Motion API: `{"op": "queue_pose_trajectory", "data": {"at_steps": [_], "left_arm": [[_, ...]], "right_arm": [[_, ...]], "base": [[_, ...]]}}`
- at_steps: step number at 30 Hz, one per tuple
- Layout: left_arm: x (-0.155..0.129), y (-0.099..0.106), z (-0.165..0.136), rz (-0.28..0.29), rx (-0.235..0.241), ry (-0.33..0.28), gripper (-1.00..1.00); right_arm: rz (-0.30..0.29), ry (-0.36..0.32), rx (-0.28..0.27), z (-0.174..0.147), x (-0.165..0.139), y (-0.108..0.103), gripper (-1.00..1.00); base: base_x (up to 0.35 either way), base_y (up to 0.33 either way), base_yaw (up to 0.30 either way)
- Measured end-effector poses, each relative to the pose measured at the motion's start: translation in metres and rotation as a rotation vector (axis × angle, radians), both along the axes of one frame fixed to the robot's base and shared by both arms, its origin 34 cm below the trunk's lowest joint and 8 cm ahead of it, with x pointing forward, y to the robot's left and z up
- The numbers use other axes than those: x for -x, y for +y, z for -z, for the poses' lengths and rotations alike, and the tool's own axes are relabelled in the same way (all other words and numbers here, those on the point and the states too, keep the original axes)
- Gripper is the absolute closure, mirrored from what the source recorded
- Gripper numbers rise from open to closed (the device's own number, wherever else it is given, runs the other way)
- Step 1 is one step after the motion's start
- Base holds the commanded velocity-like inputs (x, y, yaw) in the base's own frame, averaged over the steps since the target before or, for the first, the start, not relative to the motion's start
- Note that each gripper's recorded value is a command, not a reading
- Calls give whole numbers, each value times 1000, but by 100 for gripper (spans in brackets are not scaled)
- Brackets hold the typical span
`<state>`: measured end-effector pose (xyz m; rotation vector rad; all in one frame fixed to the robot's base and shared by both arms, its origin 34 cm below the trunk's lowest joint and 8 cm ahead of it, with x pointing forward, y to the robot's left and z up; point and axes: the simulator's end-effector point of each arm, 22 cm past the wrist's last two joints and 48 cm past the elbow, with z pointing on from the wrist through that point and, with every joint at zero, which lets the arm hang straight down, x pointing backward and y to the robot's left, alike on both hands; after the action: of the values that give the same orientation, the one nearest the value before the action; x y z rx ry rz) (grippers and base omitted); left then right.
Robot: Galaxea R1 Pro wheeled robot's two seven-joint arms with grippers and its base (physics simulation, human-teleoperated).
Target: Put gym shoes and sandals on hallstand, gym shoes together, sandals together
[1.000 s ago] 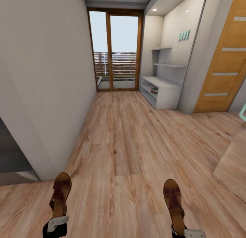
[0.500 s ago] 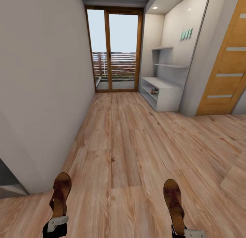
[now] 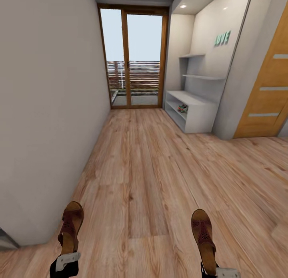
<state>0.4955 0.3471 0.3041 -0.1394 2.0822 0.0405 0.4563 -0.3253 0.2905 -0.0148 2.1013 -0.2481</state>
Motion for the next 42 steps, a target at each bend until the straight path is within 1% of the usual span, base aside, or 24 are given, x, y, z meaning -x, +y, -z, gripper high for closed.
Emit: {"op": "queue_pose_trajectory", "data": {"at_steps": [42], "left_arm": [[0, 0, 0, 0, 0, 0, 100]], "right_arm": [[1, 0, 1, 0, 0, 0, 100]], "base": [[339, 0, 10]]}}
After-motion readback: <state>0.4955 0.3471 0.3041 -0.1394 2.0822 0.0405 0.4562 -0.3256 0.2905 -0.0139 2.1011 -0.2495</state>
